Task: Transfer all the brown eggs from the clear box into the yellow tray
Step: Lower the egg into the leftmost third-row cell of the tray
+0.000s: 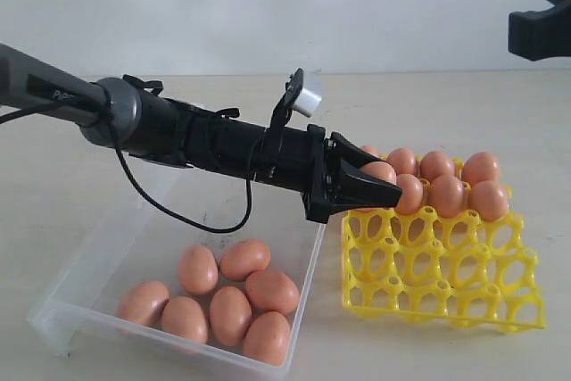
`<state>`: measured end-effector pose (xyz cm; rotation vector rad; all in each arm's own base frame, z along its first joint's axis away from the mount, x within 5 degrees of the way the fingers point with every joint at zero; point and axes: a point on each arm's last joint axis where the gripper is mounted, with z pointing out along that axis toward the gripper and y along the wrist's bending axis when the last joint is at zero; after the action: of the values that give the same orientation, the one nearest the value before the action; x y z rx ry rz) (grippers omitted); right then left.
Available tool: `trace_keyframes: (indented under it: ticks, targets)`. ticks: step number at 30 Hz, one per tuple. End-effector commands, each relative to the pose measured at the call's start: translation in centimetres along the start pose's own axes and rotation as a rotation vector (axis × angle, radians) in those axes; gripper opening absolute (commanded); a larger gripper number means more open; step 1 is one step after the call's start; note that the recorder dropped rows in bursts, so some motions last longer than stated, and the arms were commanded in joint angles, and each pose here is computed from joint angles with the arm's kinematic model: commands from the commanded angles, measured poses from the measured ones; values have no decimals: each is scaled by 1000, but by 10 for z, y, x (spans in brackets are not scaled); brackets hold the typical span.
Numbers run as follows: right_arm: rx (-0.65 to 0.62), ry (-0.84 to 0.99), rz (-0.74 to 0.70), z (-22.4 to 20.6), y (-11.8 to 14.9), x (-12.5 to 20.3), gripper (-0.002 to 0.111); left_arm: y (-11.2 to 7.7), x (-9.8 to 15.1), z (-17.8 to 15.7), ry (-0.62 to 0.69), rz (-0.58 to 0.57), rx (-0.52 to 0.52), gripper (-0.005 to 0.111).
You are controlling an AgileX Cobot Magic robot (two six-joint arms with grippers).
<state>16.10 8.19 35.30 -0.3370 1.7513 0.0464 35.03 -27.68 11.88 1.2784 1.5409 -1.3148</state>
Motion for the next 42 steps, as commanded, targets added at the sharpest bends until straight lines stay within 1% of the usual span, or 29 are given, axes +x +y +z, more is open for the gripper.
trace_keyframes:
  ticks: [1, 5, 11, 18, 28, 33, 42]
  targets:
    - [-5, -1, -12, 0, 0, 1, 0, 0, 2, 3, -25, -7, 25, 4]
    - [-12, -4, -12, 0, 1, 1, 0, -3, 1, 6, -23, -4, 33, 4]
    - [-16, -6, -12, 0, 1, 1, 0, -7, 5, 18, 17, 1, 19, 4]
    - [-17, -6, -11, 0, 1, 1, 0, -5, 10, 21, 44, -5, -11, 4]
    - [-17, -6, -15, 0, 1, 1, 0, -4, 11, 21, 50, -5, -20, 4]
    - [-17, -6, -15, 0, 1, 1, 0, 0, 13, 20, 76, -4, -61, 4]
    - [-17, -6, -15, 0, 1, 1, 0, 2, 15, 20, 89, -4, -82, 4]
